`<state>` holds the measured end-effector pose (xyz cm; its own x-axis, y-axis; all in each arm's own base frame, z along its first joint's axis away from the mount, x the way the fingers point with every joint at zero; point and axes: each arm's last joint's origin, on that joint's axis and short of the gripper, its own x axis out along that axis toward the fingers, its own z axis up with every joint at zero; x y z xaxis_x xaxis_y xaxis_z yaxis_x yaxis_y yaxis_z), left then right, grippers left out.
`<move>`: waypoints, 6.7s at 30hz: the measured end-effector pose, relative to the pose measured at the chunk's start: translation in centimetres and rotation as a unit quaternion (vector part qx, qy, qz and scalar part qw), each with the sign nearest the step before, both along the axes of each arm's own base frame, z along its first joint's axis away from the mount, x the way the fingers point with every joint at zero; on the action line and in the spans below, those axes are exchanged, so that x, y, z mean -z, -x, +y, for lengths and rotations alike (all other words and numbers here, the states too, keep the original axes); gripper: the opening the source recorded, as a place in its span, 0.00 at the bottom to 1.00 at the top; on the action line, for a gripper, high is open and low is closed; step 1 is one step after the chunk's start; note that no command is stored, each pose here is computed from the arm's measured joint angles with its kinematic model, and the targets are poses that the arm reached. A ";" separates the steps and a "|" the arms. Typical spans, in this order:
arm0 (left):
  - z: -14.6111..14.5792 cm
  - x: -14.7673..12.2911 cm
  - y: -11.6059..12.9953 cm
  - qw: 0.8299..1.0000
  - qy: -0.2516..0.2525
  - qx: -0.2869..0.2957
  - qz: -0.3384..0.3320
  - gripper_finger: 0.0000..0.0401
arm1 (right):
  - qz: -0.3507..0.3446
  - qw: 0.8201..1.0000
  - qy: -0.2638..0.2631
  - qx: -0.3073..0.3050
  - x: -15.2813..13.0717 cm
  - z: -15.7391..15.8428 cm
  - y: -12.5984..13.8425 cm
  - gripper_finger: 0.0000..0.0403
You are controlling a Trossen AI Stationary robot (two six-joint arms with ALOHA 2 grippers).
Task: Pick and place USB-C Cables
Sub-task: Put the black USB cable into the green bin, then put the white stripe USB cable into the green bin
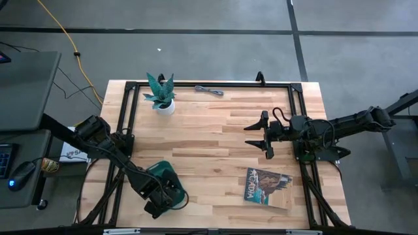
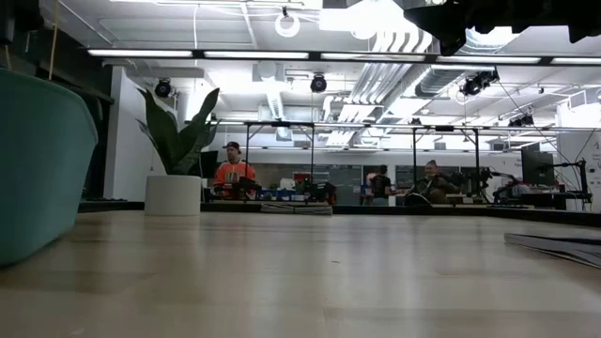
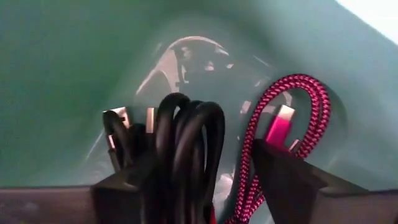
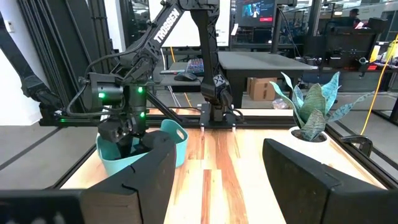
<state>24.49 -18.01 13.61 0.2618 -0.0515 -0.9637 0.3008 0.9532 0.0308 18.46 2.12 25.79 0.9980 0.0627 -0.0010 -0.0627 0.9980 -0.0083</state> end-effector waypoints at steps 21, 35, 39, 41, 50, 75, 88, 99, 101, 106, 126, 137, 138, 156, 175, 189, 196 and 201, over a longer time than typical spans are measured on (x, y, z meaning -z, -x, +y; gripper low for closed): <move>0.2 -4.3 -0.3 1.000 -0.017 0.013 0.014 0.57 | 0.003 1.000 0.001 0.000 0.1 0.0 0.0 0.58; 3.3 -14.5 2.7 0.982 -0.023 -0.034 -0.184 0.57 | 0.024 0.999 0.004 0.035 0.7 -0.1 -0.6 0.58; 4.2 -16.3 3.7 0.972 -0.024 -0.051 -0.229 0.57 | 0.021 0.999 0.004 0.043 0.7 -0.2 -0.7 0.58; 4.7 -16.9 4.1 0.966 -0.043 -0.051 -0.250 0.57 | 0.020 0.999 0.003 0.043 0.7 -0.2 -0.7 0.58; 7.9 -18.5 2.5 0.919 -0.078 -0.036 -0.385 0.57 | 0.021 0.999 0.000 0.042 0.7 -0.2 -0.7 0.58; 19.5 -9.5 7.4 0.726 0.108 -0.098 -0.672 0.57 | -0.009 0.999 0.009 0.042 0.1 -0.2 -0.7 0.58; 19.5 -9.0 7.4 0.732 0.126 -0.122 -0.659 0.57 | -0.008 0.998 0.016 0.054 0.2 -0.2 -0.7 0.58; 19.5 -9.0 7.4 0.732 0.122 -0.119 -0.659 0.57 | 0.000 0.993 -0.070 0.098 0.4 -0.5 -0.8 0.58; 19.5 -9.0 7.4 0.732 0.122 -0.119 -0.659 0.57 | 0.003 0.978 -0.124 0.166 0.9 -0.8 -1.0 0.58; 19.6 -9.0 7.4 0.730 0.118 -0.124 -0.662 0.57 | 0.080 0.957 -0.128 0.247 2.1 -2.3 -3.6 0.58; 19.6 -9.0 7.4 0.730 0.117 -0.126 -0.661 0.57 | 0.303 0.828 -0.202 0.427 5.3 -19.9 -16.5 0.55; 19.6 -9.0 7.4 0.730 0.117 -0.126 -0.661 0.57 | 0.402 0.777 -0.235 0.423 9.2 -26.0 -18.7 0.06; 19.6 -9.0 7.4 0.730 0.117 -0.126 -0.661 0.57 | 0.404 0.777 -0.235 0.422 9.4 -26.3 -18.7 0.03; 19.6 -9.0 7.4 0.731 0.105 -0.120 -0.663 0.57 | 0.424 0.787 -0.252 0.370 11.3 -29.0 -17.9 0.01; 19.6 -9.0 7.4 0.732 0.105 -0.120 -0.663 0.57 | 0.542 0.770 -0.241 0.234 11.9 -25.8 -17.4 0.00; 19.6 -9.0 7.4 0.733 0.105 -0.121 -0.661 0.57 | 0.658 0.715 -0.203 0.120 12.2 -18.8 -18.4 0.00; 19.6 -9.0 7.4 0.733 0.106 -0.121 -0.661 0.57 | 0.692 0.690 -0.188 0.101 11.6 -15.5 -16.4 0.00; 19.6 -9.0 7.4 0.733 0.106 -0.120 -0.661 0.57 | 0.682 0.698 -0.191 0.112 11.6 -13.3 -13.2 0.00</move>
<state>17.13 1.59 22.60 0.9859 0.0383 0.1632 -0.0367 0.9992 -0.0124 31.66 -11.15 14.23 0.0711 0.1607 -0.9844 0.4050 0.8973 0.1757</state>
